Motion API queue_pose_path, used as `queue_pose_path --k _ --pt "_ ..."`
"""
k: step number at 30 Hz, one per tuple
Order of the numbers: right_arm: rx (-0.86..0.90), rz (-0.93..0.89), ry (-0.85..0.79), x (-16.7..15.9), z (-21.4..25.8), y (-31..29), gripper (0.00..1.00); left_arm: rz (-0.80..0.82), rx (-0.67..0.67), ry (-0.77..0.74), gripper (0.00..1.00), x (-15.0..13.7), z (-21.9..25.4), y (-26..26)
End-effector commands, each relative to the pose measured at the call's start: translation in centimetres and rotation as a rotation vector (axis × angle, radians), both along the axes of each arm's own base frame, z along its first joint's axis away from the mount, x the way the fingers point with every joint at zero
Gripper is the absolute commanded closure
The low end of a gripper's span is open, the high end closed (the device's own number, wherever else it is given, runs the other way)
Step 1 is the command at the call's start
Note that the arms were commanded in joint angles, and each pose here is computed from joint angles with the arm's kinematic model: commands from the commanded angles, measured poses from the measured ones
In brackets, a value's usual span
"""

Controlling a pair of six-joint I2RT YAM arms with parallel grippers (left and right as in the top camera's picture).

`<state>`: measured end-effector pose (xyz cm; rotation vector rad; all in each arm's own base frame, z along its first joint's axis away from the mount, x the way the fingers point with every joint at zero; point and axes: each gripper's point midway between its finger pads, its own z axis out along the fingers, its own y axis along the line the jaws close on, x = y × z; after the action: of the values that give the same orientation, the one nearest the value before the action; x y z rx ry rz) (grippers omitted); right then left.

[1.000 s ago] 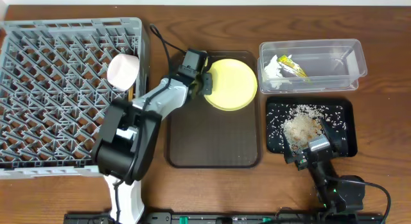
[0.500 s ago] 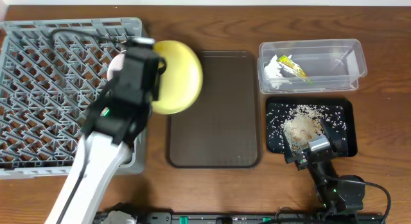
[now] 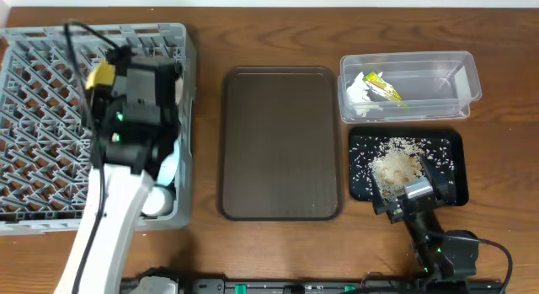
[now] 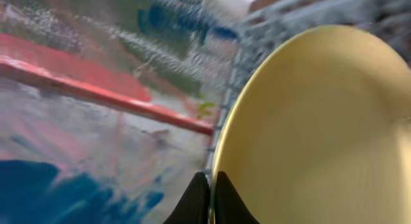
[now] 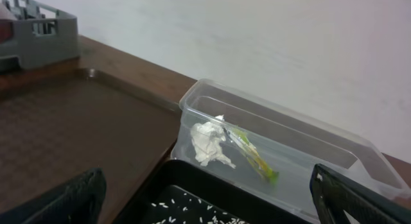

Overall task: Sort waste into correct bins and load items into the dishwasher
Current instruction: 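Lift yellow plate with left gripper and stand it in dish rack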

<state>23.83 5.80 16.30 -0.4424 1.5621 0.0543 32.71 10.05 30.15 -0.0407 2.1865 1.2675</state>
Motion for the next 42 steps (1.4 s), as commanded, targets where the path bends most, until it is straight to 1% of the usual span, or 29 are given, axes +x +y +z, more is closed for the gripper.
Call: queue_pose_path --k 1,7,14,17,20,24,28,34,42 --pt "0.013 -0.011 0.002 0.0 -0.1 -0.2 0.01 0.068 0.084 0.092 0.94 0.5 -0.8 2.2" --pt "0.013 -0.011 0.002 0.0 -0.1 -0.2 0.01 0.083 0.110 0.136 0.94 2.7 -2.4 3.4" --pt "0.013 -0.011 0.002 0.0 -0.1 -0.2 0.01 0.054 0.142 0.198 0.94 4.3 -3.3 4.3" --pt "0.013 -0.011 0.002 0.0 -0.1 -0.2 0.01 0.057 0.129 0.176 0.94 4.7 -3.3 4.9" --pt "0.013 -0.011 0.002 0.0 -0.1 -0.2 0.01 0.022 0.127 0.196 0.94 5.2 -3.4 5.3" --pt "0.013 -0.011 0.002 0.0 -0.1 -0.2 0.01 -0.009 0.125 0.212 0.94 5.6 -3.5 5.4" --pt "0.013 -0.011 0.002 0.0 -0.1 -0.2 0.01 -0.064 0.089 0.242 0.94 5.9 -4.6 4.8" --pt "0.013 -0.011 0.002 0.0 -0.1 -0.2 0.01 -0.106 0.077 0.278 0.94 6.2 -5.9 4.3" --pt "0.013 -0.011 0.002 0.0 -0.1 -0.2 0.01 -0.089 0.088 0.287 0.94 6.2 -6.1 4.6"
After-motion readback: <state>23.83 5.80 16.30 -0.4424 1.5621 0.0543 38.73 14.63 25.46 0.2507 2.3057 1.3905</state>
